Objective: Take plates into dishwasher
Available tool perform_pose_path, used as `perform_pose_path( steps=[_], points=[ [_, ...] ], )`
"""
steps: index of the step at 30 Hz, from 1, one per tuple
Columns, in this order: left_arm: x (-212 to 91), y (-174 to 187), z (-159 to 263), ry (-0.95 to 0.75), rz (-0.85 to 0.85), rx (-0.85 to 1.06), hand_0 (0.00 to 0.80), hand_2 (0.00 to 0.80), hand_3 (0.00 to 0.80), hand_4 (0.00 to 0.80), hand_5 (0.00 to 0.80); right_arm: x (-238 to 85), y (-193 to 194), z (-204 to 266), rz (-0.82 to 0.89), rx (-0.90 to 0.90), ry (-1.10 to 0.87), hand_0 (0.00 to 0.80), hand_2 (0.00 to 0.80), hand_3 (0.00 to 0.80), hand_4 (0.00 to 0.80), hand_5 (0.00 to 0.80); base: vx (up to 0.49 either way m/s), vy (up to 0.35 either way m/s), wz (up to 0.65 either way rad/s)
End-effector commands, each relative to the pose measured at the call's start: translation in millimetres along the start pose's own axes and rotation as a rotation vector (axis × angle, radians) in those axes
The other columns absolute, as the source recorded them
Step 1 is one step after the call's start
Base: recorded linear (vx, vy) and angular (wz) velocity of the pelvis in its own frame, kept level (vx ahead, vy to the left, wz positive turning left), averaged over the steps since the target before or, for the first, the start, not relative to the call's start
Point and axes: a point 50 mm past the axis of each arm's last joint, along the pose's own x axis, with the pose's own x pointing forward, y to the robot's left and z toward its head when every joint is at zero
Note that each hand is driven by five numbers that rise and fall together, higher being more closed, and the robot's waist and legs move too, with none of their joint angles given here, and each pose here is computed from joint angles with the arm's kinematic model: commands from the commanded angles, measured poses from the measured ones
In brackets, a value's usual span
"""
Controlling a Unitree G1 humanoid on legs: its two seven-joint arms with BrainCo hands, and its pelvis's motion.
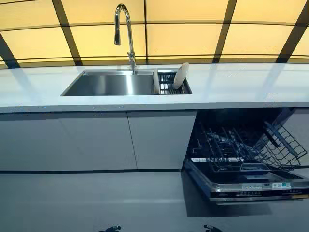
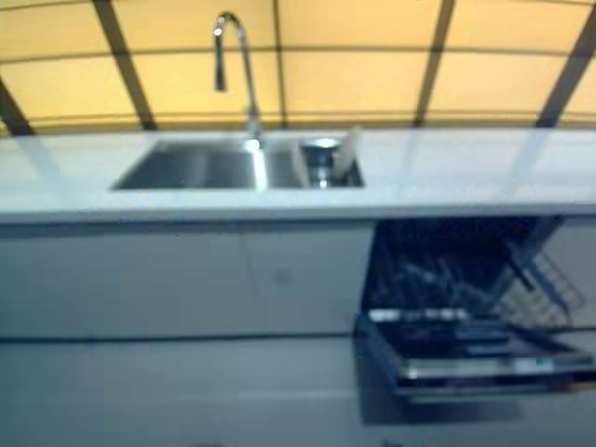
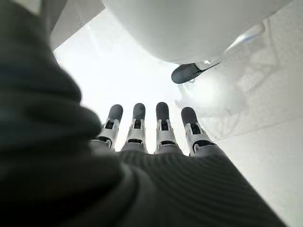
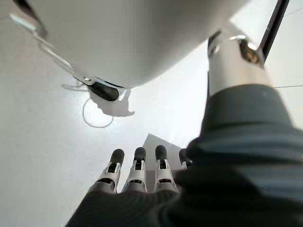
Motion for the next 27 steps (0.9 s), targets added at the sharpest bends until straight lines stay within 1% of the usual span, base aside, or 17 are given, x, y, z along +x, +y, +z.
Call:
perform_pose_path(
  steps=[1, 8, 12, 13, 15, 16, 17, 19, 21, 24, 26, 27],
  points=[
    [3.1, -5.0, 14.0, -0.018, -0.035, -0.040, 0.000, 0.000, 0.000, 0.000, 0.000, 4.8, 0.0, 29.6, 0.005, -0.038, -0.073, 0.000, 0.000, 0.000, 0.000, 0.000, 0.000, 0.000, 0.00],
    [3.0, -3.8, 13.7, -0.013, -0.032, -0.051, 0.000, 0.000, 0.000, 0.000, 0.000, 4.2, 2.0, 25.6, 0.015, -0.047, -0.073, 0.000, 0.000, 0.000, 0.000, 0.000, 0.004, 0.001, 0.00],
    [2.9, -5.1, 10.6, 0.002, -0.024, -0.041, 0.000, 0.000, 0.000, 0.000, 0.000, 3.3, 4.6, 36.0, 0.053, -0.045, -0.167, 0.000, 0.000, 0.000, 0.000, 0.000, 0.008, 0.000, 0.00],
    [2.7, -4.9, 9.6, 0.006, -0.025, -0.028, 0.000, 0.000, 0.000, 0.000, 0.000, 1.4, 6.4, 55.2, 0.122, -0.050, -0.269, 0.000, 0.000, 0.000, 0.000, 0.000, 0.000, 0.000, 0.00],
    [2.2, -3.5, 8.8, 0.007, -0.022, -0.018, 0.000, 0.000, 0.000, 0.000, 0.000, -3.0, 8.7, 77.1, 0.214, -0.068, -0.369, 0.000, 0.000, 0.000, 0.000, 0.000, -0.018, -0.022, -0.01],
    [1.4, -1.2, 6.2, 0.008, -0.013, -0.008, 0.000, 0.000, 0.000, 0.000, 0.000, -11.9, 11.5, 103.8, 0.314, -0.090, -0.461, 0.000, 0.000, 0.000, 0.000, 0.000, -0.033, -0.043, -0.02],
    [1.2, -0.8, 5.5, 0.010, -0.013, -0.006, 0.000, 0.000, 0.000, 0.000, 0.000, -13.9, 12.0, 106.6, 0.337, -0.093, -0.479, 0.000, 0.000, 0.000, 0.000, 0.000, -0.031, -0.047, -0.03],
    [-0.3, 1.6, 0.1, 0.016, -0.010, 0.011, 0.000, 0.000, 0.000, 0.000, 0.000, -30.7, 19.3, 129.4, 0.513, -0.122, -0.589, 0.000, 0.000, 0.000, 0.000, 0.000, -0.005, -0.036, -0.02],
    [-1.8, 4.6, -4.7, 0.020, -0.010, 0.023, 0.000, 0.000, 0.000, 0.000, 0.000, -57.5, 22.8, 153.6, 0.692, -0.144, -0.726, 0.000, 0.000, 0.000, 0.000, 0.000, 0.021, -0.027, 0.03],
    [-2.8, 4.6, -8.8, 0.024, -0.011, 0.033, 0.000, 0.000, 0.000, 0.000, 0.000, -112.0, 20.4, 195.3, 0.895, -0.117, -0.986, 0.000, 0.000, 0.000, 0.000, 0.000, 0.016, -0.001, 0.04],
    [-2.8, 2.0, -10.3, 0.027, -0.014, 0.033, 0.000, 0.000, 0.000, 0.000, 0.000, -145.9, 16.9, 218.6, 0.954, -0.073, -1.161, 0.000, 0.000, 0.000, 0.000, 0.000, 0.000, 0.000, 0.00],
    [-2.8, 1.5, -10.7, 0.027, -0.014, 0.032, 0.000, 0.000, 0.000, 0.000, 0.000, -150.5, 15.9, 221.4, 0.963, -0.059, -1.191, 0.000, 0.000, 0.000, 0.000, 0.000, 0.009, 0.030, 0.01]
  ],
)
